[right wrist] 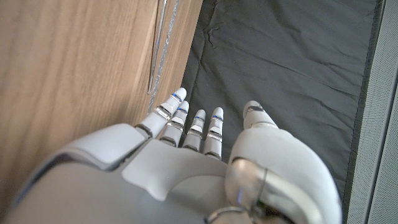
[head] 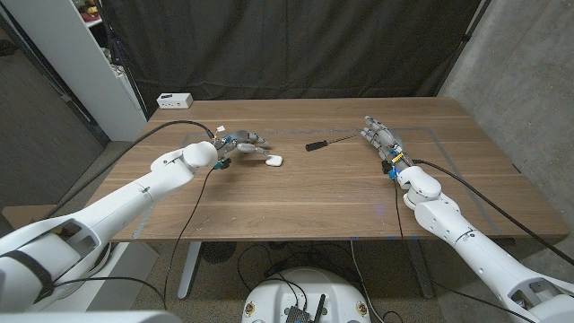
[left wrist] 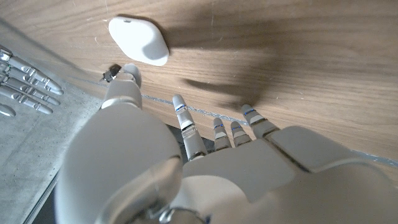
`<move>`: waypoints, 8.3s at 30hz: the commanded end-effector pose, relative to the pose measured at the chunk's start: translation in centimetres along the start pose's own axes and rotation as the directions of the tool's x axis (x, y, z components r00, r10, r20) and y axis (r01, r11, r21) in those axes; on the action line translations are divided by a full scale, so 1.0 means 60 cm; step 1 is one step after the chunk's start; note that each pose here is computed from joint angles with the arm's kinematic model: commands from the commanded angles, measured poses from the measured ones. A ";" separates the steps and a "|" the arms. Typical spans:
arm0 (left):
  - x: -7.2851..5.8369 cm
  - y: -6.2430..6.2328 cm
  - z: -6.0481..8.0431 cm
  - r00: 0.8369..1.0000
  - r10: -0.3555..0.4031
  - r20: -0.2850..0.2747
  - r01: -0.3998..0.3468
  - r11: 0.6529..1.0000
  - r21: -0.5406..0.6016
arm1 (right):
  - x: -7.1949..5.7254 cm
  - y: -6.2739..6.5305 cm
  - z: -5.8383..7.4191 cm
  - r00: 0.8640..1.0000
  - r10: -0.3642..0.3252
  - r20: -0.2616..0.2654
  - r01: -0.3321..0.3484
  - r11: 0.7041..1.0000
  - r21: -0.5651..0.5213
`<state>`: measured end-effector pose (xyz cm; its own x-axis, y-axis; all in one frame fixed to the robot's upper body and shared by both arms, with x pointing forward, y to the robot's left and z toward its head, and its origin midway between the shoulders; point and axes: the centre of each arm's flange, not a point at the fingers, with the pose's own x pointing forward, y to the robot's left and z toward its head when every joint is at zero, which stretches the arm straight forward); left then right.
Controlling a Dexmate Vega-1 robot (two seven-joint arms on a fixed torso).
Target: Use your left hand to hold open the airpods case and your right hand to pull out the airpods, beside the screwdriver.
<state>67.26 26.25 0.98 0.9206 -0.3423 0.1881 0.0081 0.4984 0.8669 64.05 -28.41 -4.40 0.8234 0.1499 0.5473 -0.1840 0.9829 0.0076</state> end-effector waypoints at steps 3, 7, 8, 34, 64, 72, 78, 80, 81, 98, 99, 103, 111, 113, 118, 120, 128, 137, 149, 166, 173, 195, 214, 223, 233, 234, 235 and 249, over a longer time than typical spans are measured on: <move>0.015 -0.013 0.024 0.997 -0.045 -0.062 0.053 0.988 0.145 | -0.023 -0.019 -0.008 1.000 -0.026 0.010 0.026 1.000 0.017; 0.025 -0.019 0.025 0.996 -0.065 -0.067 0.075 0.984 0.162 | -0.027 -0.021 -0.011 0.999 -0.032 0.014 0.032 0.999 0.022; 0.027 -0.020 0.026 0.995 -0.070 -0.070 0.081 0.982 0.169 | -0.028 -0.022 -0.011 0.999 -0.034 0.015 0.033 0.999 0.023; -0.013 -0.025 0.011 0.998 0.051 -0.023 -0.054 0.993 -0.108 | -0.041 -0.026 -0.020 0.999 -0.026 0.027 0.025 0.999 0.040; 0.000 0.049 0.025 0.998 0.000 -0.062 0.009 0.988 0.157 | -0.028 -0.027 -0.019 0.999 -0.015 0.049 0.013 0.999 0.038; -0.004 0.059 0.041 0.995 -0.065 -0.079 0.081 0.971 0.225 | -0.025 -0.026 -0.018 0.998 -0.021 0.063 0.019 0.999 0.038; -0.027 0.090 0.083 0.996 -0.038 -0.076 0.061 0.943 0.327 | -0.023 -0.024 -0.014 0.998 0.001 0.067 -0.003 1.000 0.023; -0.032 0.103 0.108 0.993 -0.054 -0.101 0.092 0.899 0.427 | -0.022 -0.024 -0.011 0.998 0.008 0.066 -0.010 1.000 0.022; -0.034 0.109 0.120 0.992 -0.063 -0.111 0.108 0.875 0.471 | -0.022 -0.024 -0.010 0.998 0.013 0.064 -0.014 1.000 0.022; -0.039 0.120 0.193 0.988 -0.136 -0.075 0.150 0.709 0.690 | -0.007 -0.015 -0.003 0.997 0.066 0.028 -0.066 0.998 0.018; -0.037 0.117 0.192 0.988 -0.142 -0.067 0.149 0.707 0.691 | -0.008 -0.015 -0.004 0.997 0.065 0.028 -0.066 0.998 0.016; -0.029 0.101 0.188 0.987 -0.157 -0.037 0.137 0.696 0.705 | -0.015 -0.019 -0.005 0.998 0.053 0.030 -0.054 0.998 0.021; -0.004 0.070 0.163 0.980 -0.194 -0.035 0.160 0.678 0.717 | -0.021 -0.023 -0.005 0.999 0.042 0.033 -0.043 0.999 0.019; 0.003 0.066 0.160 0.981 -0.191 -0.039 0.160 0.672 0.723 | -0.023 -0.023 -0.007 0.999 0.035 0.031 -0.036 0.999 0.025; 0.021 0.055 0.159 0.976 -0.215 -0.034 0.171 0.661 0.730 | -0.024 -0.025 -0.011 0.999 0.025 0.028 -0.026 0.999 0.035; 0.028 0.050 0.161 0.972 -0.232 -0.032 0.180 0.657 0.732 | -0.024 -0.028 -0.011 0.999 0.022 0.030 -0.023 0.999 0.034; 0.041 0.034 0.164 0.967 -0.255 -0.024 0.190 0.653 0.733 | -0.027 -0.036 -0.013 1.000 0.014 0.026 -0.015 0.999 0.036; 0.055 0.018 0.173 0.959 -0.273 -0.068 0.230 0.621 0.750 | -0.029 -0.040 -0.014 1.000 0.012 0.026 -0.013 0.999 0.042; 0.067 -0.002 0.170 0.949 -0.302 -0.092 0.261 0.590 0.764 | -0.038 -0.043 -0.020 1.000 -0.009 0.029 0.008 0.998 0.054; 0.045 0.010 0.164 0.964 -0.263 -0.031 0.199 0.643 0.739 | -0.041 -0.040 -0.021 0.999 -0.019 0.038 0.017 0.999 0.052; 0.020 0.028 0.168 0.977 -0.213 0.029 0.130 0.692 0.710 | -0.037 -0.035 -0.020 0.999 -0.009 0.033 0.008 0.999 0.048; -0.015 0.012 0.174 0.981 -0.194 0.031 0.113 0.684 0.720 | -0.038 -0.030 -0.018 1.000 0.018 0.015 -0.018 0.999 0.044; -0.025 -0.005 0.169 0.983 -0.183 0.030 0.106 0.683 0.722 | -0.042 -0.020 -0.029 0.999 0.036 0.020 -0.037 0.998 0.056; -0.024 -0.006 0.163 0.980 -0.198 0.016 0.126 0.682 0.721 | -0.047 -0.020 -0.029 1.000 0.024 0.020 -0.025 0.998 0.059; -0.028 -0.005 0.158 0.983 -0.180 0.046 0.096 0.703 0.704 | -0.044 -0.019 -0.026 0.999 0.023 0.026 -0.024 0.998 0.056; -0.027 -0.004 0.158 0.981 -0.189 0.039 0.108 0.704 0.702 | -0.044 -0.018 -0.026 0.999 0.023 0.027 -0.024 0.998 0.056; -0.026 -0.004 0.158 0.981 -0.193 0.033 0.114 0.701 0.704 | -0.044 -0.018 -0.026 0.999 0.018 0.027 -0.019 0.998 0.060; -0.016 -0.009 0.158 0.965 -0.256 -0.051 0.218 0.685 0.695 | -0.045 -0.023 -0.026 1.000 0.007 0.027 -0.009 0.997 0.077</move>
<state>62.37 19.00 4.64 0.8942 -0.4475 0.0099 -0.1427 -0.2640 0.9539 62.90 -29.80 -7.23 0.8066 0.1624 0.5683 -0.2328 0.9711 0.0530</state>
